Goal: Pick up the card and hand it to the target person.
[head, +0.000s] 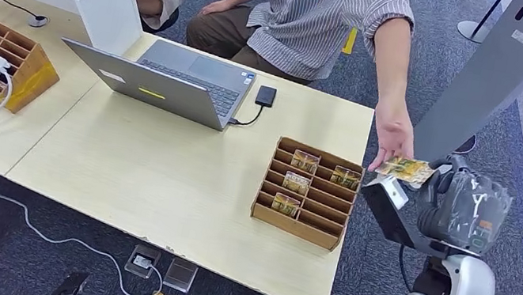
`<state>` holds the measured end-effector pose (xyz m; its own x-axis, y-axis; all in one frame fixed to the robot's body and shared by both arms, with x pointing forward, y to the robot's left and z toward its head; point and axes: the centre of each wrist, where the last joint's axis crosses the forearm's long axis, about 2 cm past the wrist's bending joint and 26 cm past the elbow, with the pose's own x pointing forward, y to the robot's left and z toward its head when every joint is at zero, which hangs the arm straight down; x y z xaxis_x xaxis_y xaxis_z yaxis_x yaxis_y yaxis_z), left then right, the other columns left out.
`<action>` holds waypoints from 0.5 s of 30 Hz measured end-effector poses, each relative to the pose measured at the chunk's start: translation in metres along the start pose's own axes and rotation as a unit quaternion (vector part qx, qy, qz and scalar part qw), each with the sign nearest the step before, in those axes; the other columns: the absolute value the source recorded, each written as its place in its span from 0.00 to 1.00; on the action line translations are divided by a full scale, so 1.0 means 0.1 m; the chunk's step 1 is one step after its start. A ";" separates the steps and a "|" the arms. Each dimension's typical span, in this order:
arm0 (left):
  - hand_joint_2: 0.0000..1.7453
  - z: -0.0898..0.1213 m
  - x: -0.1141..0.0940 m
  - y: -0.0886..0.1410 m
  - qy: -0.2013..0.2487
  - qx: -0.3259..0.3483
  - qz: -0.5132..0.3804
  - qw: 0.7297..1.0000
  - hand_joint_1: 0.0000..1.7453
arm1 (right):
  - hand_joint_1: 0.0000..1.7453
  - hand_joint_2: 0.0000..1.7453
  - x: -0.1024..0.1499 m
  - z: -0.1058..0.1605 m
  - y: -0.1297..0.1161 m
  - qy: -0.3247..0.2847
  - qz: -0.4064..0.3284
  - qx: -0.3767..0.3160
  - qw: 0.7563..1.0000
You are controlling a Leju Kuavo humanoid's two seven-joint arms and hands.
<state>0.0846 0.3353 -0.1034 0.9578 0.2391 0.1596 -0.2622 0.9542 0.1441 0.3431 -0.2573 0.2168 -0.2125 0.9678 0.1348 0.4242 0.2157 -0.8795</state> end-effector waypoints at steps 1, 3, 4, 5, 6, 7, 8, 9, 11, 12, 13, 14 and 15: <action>1.00 0.00 0.00 0.01 -0.002 -0.002 -0.004 1.000 0.00 | 1.00 1.00 -0.03 -0.06 -0.05 0.003 0.002 -0.013 1.000; 1.00 0.00 0.00 0.02 -0.005 -0.004 -0.009 1.000 0.00 | 1.00 1.00 -0.07 -0.17 -0.14 0.007 0.005 -0.035 0.999; 1.00 0.00 0.00 0.02 -0.007 -0.005 -0.010 1.000 0.00 | 1.00 1.00 -0.08 -0.21 -0.17 0.009 0.006 -0.044 0.999; 1.00 0.00 0.01 0.03 -0.008 -0.005 -0.012 1.000 0.00 | 1.00 1.00 -0.10 -0.25 -0.21 0.011 0.007 -0.051 0.999; 1.00 0.00 0.01 0.03 -0.008 -0.006 -0.014 1.000 0.00 | 1.00 1.00 -0.12 -0.28 -0.24 0.013 0.008 -0.058 0.998; 1.00 0.00 0.01 0.03 -0.009 -0.006 -0.015 1.000 0.00 | 1.00 1.00 -0.13 -0.32 -0.26 0.015 0.009 -0.064 0.998; 1.00 0.00 0.01 0.03 -0.009 -0.006 -0.016 1.000 0.00 | 1.00 1.00 -0.15 -0.34 -0.28 0.016 0.010 -0.069 0.997; 1.00 0.00 0.01 0.03 -0.009 -0.006 -0.017 1.000 0.00 | 1.00 1.00 -0.15 -0.36 -0.30 0.017 0.012 -0.071 0.997; 1.00 0.00 0.01 0.04 -0.009 -0.007 -0.018 1.000 0.00 | 1.00 1.00 -0.17 -0.39 -0.31 0.019 0.017 -0.075 0.997; 1.00 0.00 0.01 0.03 -0.008 -0.008 -0.019 1.000 0.00 | 0.90 1.00 -0.18 -0.41 -0.32 0.020 0.020 -0.076 0.997; 1.00 0.00 0.01 0.03 -0.007 -0.008 -0.019 1.000 0.00 | 0.65 1.00 -0.18 -0.44 -0.32 0.020 0.024 -0.077 0.997; 1.00 0.00 0.01 0.03 -0.005 -0.008 -0.020 1.000 0.00 | 0.40 1.00 -0.19 -0.47 -0.32 0.019 0.029 -0.078 0.996; 1.00 0.00 0.01 0.03 -0.004 -0.008 -0.019 1.000 0.00 | 0.15 1.00 -0.19 -0.51 -0.31 0.019 0.032 -0.079 0.996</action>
<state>0.0844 0.3388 -0.1032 0.9663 0.2005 0.1615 -0.2228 0.9656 0.1343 0.3784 -0.2762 0.2649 -0.1487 0.9839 0.0996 0.5699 0.1676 -0.8044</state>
